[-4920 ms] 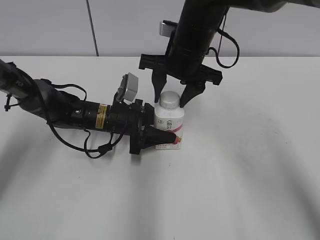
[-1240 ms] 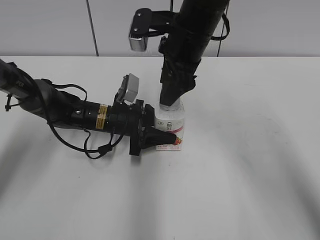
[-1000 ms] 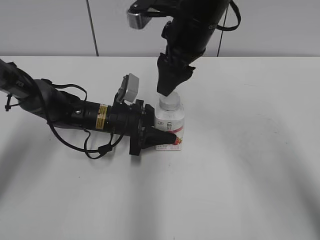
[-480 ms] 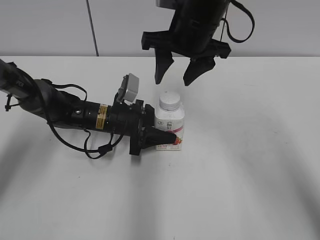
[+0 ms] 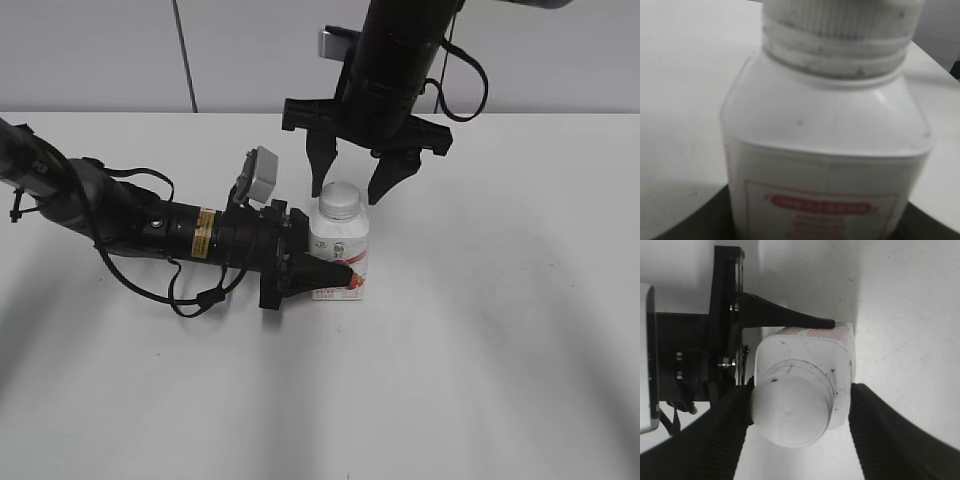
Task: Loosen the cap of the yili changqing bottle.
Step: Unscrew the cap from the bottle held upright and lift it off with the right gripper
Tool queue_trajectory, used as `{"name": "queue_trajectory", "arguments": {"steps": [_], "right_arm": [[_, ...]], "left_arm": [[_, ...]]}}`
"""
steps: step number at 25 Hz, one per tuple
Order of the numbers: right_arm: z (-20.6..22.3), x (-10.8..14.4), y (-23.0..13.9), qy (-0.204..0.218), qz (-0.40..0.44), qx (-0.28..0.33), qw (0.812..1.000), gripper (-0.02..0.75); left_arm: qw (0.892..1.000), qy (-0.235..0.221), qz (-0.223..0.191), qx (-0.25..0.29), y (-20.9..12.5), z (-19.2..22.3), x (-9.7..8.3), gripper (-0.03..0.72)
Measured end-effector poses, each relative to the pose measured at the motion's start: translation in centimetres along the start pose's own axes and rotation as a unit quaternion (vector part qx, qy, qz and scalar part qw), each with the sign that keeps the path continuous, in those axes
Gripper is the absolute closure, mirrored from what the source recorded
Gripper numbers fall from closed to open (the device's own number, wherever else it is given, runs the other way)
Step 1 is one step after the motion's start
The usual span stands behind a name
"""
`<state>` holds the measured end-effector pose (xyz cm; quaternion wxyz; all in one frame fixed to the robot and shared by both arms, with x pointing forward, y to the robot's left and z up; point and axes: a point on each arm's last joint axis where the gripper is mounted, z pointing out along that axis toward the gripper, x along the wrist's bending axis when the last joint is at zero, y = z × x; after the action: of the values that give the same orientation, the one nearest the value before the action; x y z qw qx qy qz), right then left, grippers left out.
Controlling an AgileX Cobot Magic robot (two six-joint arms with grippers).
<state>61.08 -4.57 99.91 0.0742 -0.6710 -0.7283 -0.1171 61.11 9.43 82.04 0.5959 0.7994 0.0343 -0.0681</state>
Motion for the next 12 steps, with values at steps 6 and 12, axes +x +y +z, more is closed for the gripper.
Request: {"name": "queue_trajectory", "arguments": {"steps": [6,12], "right_arm": [[1.05,-0.16,0.12,-0.004,0.004,0.010,1.000,0.234],[1.06,-0.16,0.13,-0.004,0.004,0.010,1.000,0.249]], "left_arm": [[1.000,0.000,0.000,0.000,0.00,0.00,0.00,0.305],[1.000,0.000,0.000,0.000,0.00,0.00,0.00,0.305]]}}
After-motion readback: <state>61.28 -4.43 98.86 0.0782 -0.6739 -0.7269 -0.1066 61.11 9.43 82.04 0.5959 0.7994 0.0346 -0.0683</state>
